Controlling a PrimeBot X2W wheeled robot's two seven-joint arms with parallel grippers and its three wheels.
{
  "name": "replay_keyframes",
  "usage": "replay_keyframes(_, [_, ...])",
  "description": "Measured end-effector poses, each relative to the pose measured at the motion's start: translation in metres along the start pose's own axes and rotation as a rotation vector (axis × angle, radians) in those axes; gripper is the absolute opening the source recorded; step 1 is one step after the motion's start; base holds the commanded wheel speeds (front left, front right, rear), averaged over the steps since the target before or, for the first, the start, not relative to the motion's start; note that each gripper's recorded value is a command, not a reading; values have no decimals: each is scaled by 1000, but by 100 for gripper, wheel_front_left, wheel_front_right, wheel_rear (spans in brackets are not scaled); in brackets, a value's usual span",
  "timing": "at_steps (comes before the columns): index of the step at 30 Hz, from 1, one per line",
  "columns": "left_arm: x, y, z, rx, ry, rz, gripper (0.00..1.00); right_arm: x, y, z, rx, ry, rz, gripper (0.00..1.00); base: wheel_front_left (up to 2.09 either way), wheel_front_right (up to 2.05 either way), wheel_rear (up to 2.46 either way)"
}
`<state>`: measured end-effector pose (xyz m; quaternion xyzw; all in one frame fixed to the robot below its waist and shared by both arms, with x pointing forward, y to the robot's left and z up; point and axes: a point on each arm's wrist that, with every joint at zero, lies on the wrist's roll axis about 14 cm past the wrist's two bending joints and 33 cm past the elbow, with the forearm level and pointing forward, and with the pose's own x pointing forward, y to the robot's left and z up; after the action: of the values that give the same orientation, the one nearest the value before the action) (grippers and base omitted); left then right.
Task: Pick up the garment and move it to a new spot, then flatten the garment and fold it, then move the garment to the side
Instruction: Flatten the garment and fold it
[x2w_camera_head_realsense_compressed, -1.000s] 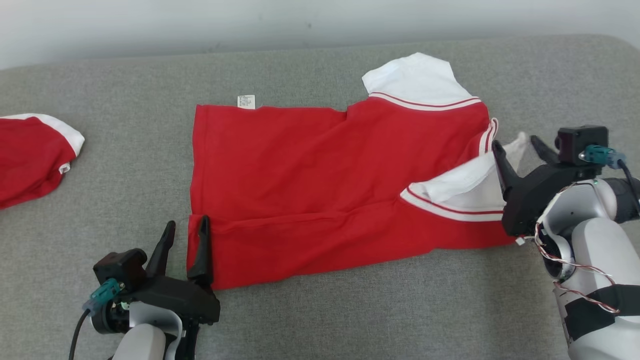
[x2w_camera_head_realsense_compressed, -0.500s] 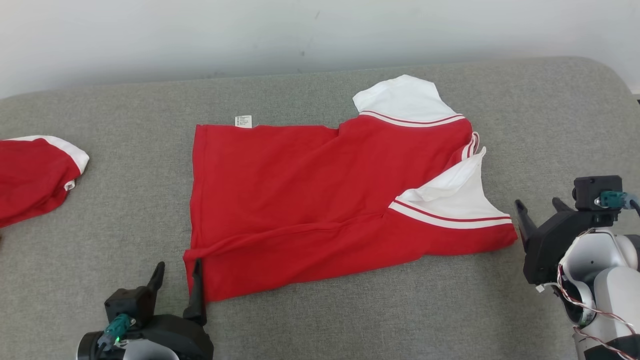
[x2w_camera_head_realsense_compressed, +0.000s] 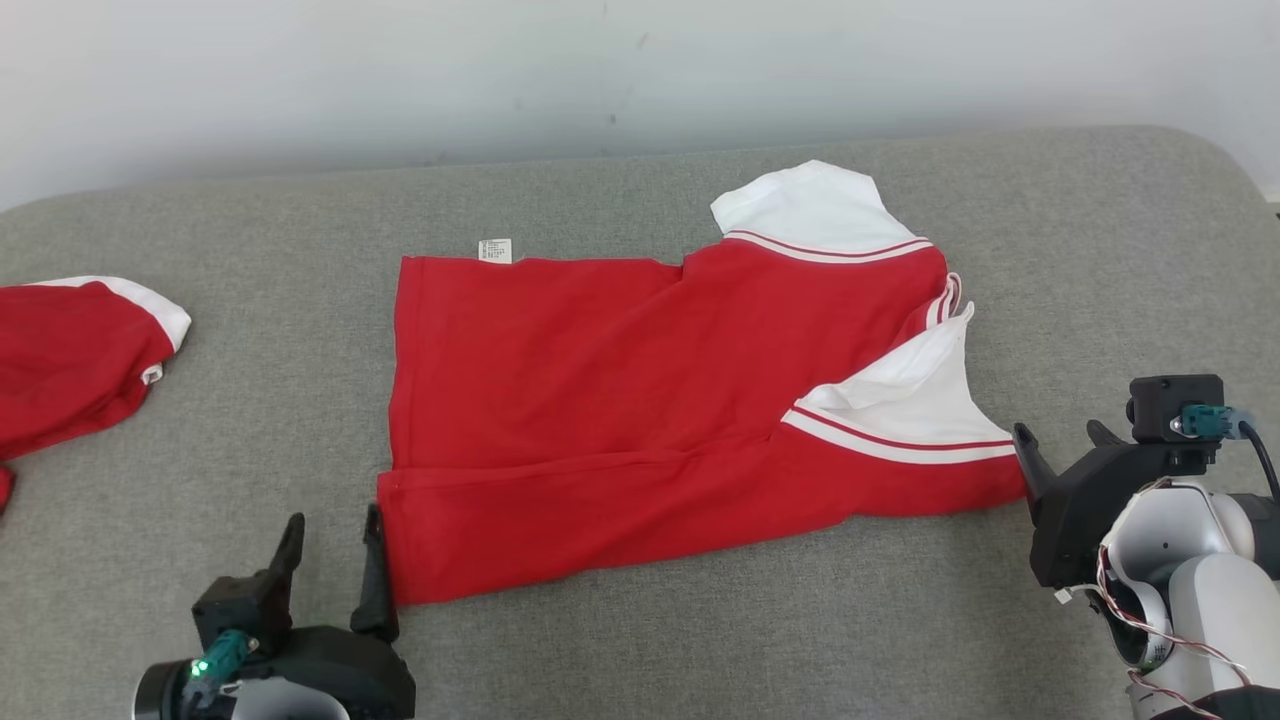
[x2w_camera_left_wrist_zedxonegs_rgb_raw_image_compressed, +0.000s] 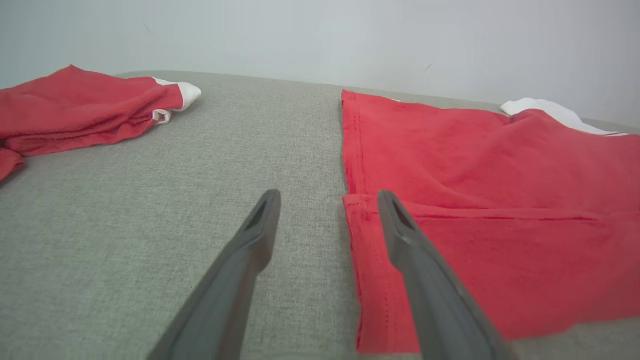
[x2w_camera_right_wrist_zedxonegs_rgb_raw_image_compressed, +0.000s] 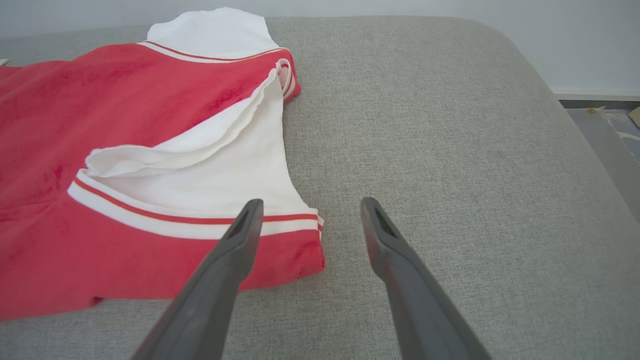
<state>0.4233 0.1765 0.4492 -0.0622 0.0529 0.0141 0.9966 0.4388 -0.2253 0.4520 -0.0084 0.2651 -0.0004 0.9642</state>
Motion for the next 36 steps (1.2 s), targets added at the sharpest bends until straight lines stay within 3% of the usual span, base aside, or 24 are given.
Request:
replay_keyframes(19, [-2, -14, -64, 80, 275, -73, 100, 24, -5, -41, 6, 197, -10, 100, 0, 0, 0])
replay_keyframes(26, [5, -16, -74, 66, 338, -78, 100, 34, 4, -59, 63, 284, 25, 100, 0, 0, 0])
replay_keyframes(27, [5, -17, -76, 61, 349, -77, 50, 35, 7, -60, 77, 290, 33, 100, 0, 0, 0])
replay_keyframes(28, [6, -17, -77, 52, 356, -79, 2, 36, 9, -61, 83, 297, 41, 50, 0, 0, 0])
replay_keyframes(29, [6, -17, -78, 44, 360, -78, 0, 36, 10, -62, 85, 299, 44, 28, 0, 0, 0])
replay_keyframes(30, [6, -18, -78, 40, 364, -85, 0, 36, 11, -62, 84, 299, 48, 17, 0, 0, 0])
replay_keyframes(31, [6, -20, -78, 30, 365, -93, 0, 36, 12, -60, 89, 291, 52, 0, 0, 0, 0])
replay_keyframes(36, [2, -24, -75, 2, 362, -97, 0, 29, 7, -57, 91, 247, 45, 0, 0, 0, 0])
